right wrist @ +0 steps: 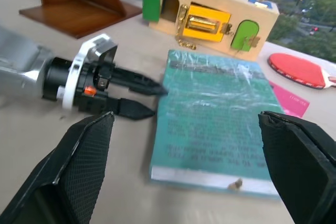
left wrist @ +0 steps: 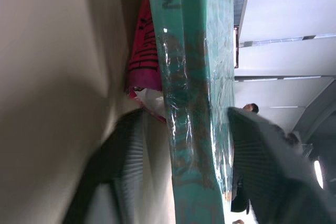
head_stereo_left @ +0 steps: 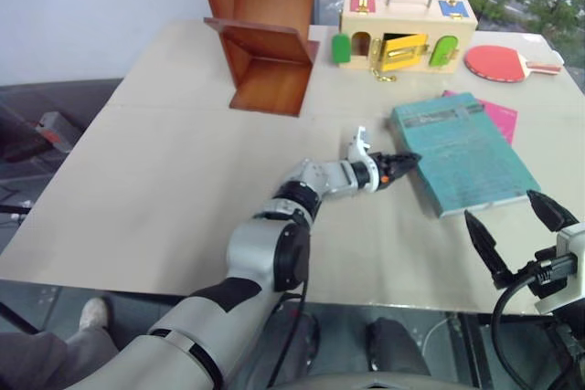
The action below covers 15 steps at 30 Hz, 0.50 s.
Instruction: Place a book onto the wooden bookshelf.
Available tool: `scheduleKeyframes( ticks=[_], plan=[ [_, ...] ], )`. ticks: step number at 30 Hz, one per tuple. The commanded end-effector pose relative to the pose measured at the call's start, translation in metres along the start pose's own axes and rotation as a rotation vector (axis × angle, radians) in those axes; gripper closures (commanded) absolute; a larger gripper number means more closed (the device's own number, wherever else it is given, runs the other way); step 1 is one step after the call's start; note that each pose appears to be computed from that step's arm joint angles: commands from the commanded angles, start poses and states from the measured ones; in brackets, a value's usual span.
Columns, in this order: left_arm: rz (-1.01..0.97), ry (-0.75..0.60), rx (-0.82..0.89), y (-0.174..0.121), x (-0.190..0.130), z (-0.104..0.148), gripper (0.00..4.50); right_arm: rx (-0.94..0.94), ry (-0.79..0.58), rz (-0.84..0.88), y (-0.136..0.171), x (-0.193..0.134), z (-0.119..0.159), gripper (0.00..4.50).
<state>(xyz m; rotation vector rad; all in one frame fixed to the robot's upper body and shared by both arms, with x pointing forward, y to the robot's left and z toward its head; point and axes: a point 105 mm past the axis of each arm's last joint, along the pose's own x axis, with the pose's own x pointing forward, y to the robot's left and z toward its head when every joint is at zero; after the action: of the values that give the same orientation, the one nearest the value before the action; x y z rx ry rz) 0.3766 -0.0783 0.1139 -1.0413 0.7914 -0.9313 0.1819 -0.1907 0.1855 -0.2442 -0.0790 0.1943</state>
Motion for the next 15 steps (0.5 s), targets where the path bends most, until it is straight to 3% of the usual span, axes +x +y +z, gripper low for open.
scheduleKeyframes(
  ticks=[1, 4, 11, 15],
  plan=[
    [-0.146, 0.113, -0.039, -0.044, 0.036, -0.042, 3.49, 0.001, -0.001, -0.029, -0.001, 0.005, 0.004, 0.00],
    [-0.157, 0.117, -0.020, -0.045, 0.030, -0.034, 4.47, -0.009, 0.063, -0.103, -0.013, 0.011, -0.004, 0.00],
    [-0.156, 0.145, 0.044, -0.034, -0.001, -0.011, 4.47, -0.017, 0.144, -0.189, -0.059, 0.049, -0.009, 0.00],
    [-0.177, 0.161, 0.069, -0.034, -0.017, -0.004, 3.26, -0.062, 0.230, -0.210, -0.096, 0.078, -0.013, 0.00]
  ],
)
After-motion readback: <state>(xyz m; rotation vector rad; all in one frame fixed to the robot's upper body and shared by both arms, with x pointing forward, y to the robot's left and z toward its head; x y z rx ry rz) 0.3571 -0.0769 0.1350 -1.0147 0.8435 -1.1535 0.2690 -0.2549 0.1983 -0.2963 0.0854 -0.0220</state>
